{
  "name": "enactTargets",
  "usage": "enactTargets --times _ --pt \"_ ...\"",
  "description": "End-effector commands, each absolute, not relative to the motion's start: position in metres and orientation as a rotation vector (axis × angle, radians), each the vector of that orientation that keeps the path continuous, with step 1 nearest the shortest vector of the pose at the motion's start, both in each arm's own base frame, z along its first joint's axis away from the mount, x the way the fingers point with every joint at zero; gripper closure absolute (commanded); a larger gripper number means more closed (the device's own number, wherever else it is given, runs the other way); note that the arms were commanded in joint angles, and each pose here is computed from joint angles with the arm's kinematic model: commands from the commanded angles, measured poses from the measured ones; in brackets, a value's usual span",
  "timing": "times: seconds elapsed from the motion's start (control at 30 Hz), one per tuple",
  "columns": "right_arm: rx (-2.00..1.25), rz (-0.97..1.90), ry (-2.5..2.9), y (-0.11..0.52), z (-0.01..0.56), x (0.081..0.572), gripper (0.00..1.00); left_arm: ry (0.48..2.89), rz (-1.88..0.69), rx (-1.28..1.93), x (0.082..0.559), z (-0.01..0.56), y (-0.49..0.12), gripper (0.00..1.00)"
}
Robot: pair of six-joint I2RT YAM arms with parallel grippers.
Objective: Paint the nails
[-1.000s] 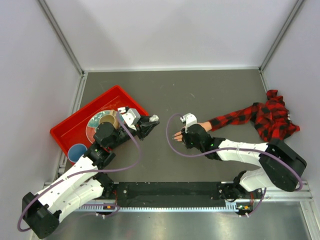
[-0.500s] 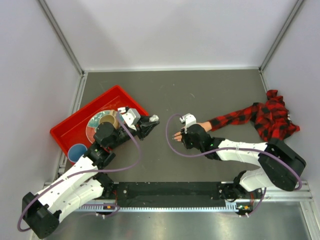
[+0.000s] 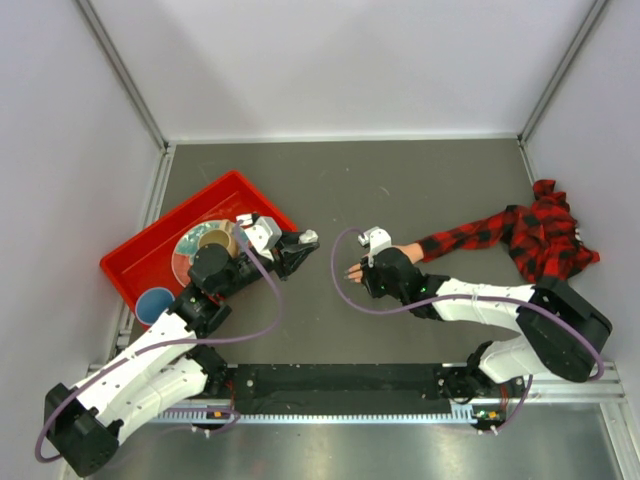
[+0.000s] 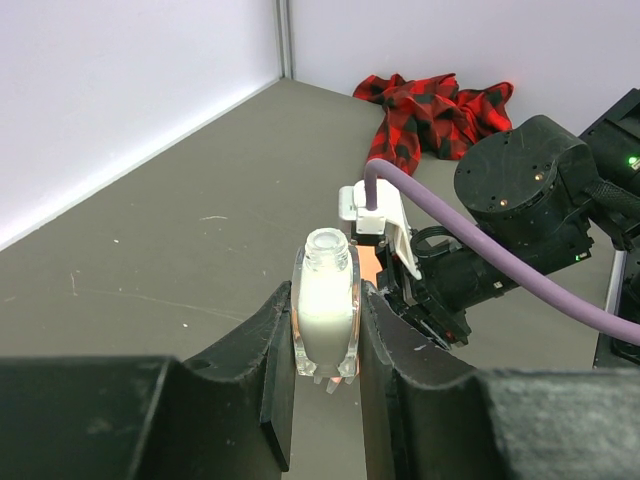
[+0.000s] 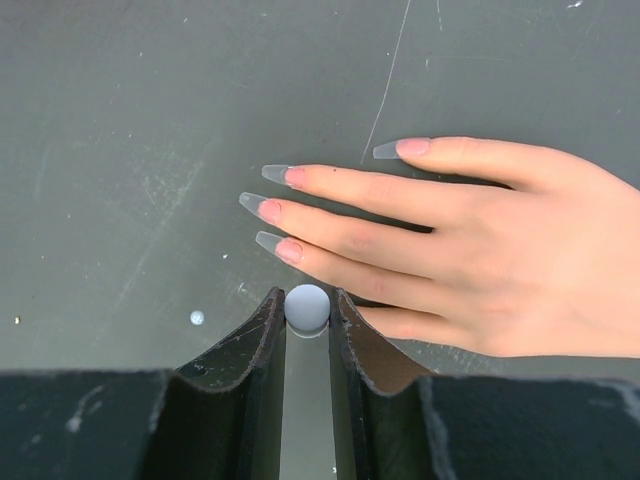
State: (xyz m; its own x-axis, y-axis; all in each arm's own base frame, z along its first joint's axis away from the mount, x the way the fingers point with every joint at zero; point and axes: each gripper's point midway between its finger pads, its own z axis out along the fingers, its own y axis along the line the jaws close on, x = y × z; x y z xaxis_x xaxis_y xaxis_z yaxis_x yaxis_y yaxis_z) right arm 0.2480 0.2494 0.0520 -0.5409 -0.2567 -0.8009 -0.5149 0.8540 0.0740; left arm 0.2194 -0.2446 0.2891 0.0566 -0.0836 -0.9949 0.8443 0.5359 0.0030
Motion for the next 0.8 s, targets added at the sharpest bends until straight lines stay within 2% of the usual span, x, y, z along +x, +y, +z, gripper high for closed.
enactTargets --times 0.0,0.77 --pt "-0.531 0.438 2.08 0.266 0.081 0.264 1.0 1.272 -0.822 0.734 0.217 0.303 -0.246 1.0" --pt "-0.491 0.352 2.067 0.247 0.091 0.267 1.0 1.276 -0.826 0.737 0.216 0.301 -0.247 1.0"
